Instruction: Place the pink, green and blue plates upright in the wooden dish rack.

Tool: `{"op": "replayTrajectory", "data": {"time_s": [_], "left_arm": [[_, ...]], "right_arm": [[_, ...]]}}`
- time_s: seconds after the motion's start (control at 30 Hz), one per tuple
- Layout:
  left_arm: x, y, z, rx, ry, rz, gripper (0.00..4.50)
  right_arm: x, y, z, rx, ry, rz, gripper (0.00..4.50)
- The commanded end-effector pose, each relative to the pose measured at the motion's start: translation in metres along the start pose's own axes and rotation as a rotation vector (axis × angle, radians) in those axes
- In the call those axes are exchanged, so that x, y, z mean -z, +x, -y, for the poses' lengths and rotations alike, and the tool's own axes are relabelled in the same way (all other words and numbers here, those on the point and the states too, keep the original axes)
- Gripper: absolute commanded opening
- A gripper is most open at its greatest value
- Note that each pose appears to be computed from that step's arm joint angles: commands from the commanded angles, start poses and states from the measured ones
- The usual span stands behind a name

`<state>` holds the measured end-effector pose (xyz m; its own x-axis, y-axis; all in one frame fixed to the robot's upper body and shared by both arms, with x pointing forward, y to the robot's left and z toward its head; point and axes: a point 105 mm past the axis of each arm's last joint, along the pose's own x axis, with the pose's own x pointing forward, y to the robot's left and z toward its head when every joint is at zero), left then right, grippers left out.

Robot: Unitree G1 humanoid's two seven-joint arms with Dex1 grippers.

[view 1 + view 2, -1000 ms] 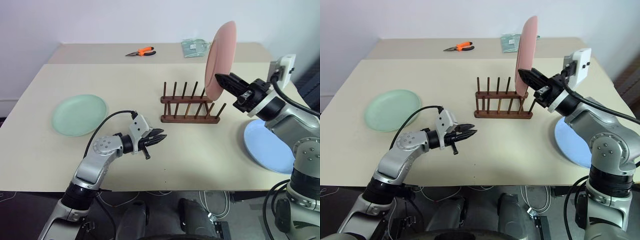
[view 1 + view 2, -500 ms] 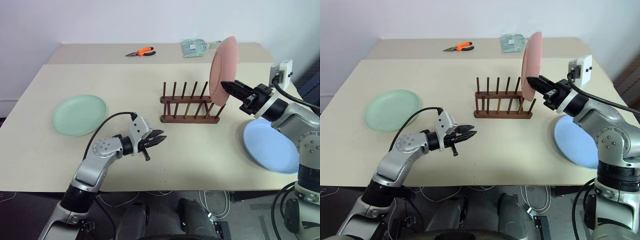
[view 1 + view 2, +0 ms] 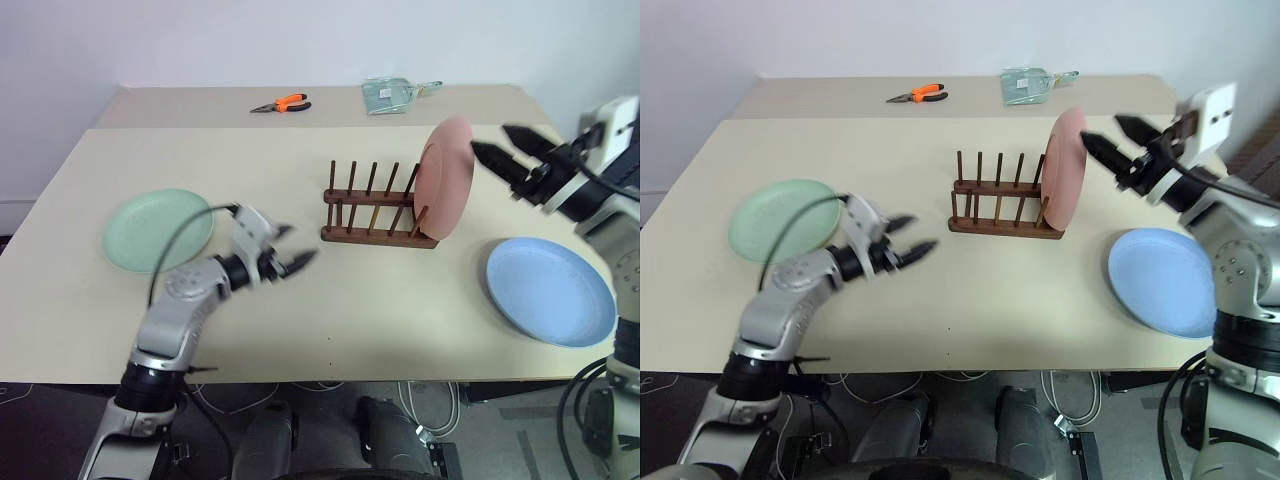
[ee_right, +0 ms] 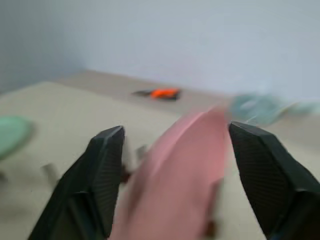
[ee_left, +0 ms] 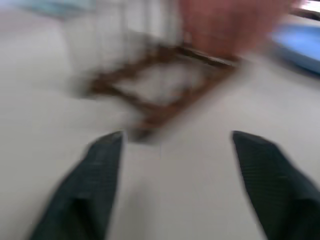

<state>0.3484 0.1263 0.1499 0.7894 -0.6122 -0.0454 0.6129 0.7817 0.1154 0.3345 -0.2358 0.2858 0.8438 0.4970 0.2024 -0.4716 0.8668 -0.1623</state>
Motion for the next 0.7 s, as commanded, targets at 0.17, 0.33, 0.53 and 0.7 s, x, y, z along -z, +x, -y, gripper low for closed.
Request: {"op": "replayTrajectory", "data": {"time_s": [0.17, 0.33, 0.53, 0.7], "left_arm": [[-0.004, -0.093, -0.161, -1.045, -0.047, -0.050, 4.50], [0.009, -0.137, -0.182, -1.318, -0.236, -0.045, 4.50], [0.045, -0.139, -0.167, -1.313, -0.544, -0.093, 4.50], [0.062, -0.126, -0.149, -1.221, -0.848, -0.038, 2.66]], "right_arm": [[-0.050, 0.004, -0.084, -0.328, -0.207, 0.107, 4.47], [-0.009, 0.015, -0.153, -0.578, -0.184, 0.011, 4.47], [0.043, 0.022, -0.188, -0.641, -0.157, -0.077, 4.47], [0.077, 0.024, -0.188, -0.586, -0.190, -0.151, 4.50]]}}
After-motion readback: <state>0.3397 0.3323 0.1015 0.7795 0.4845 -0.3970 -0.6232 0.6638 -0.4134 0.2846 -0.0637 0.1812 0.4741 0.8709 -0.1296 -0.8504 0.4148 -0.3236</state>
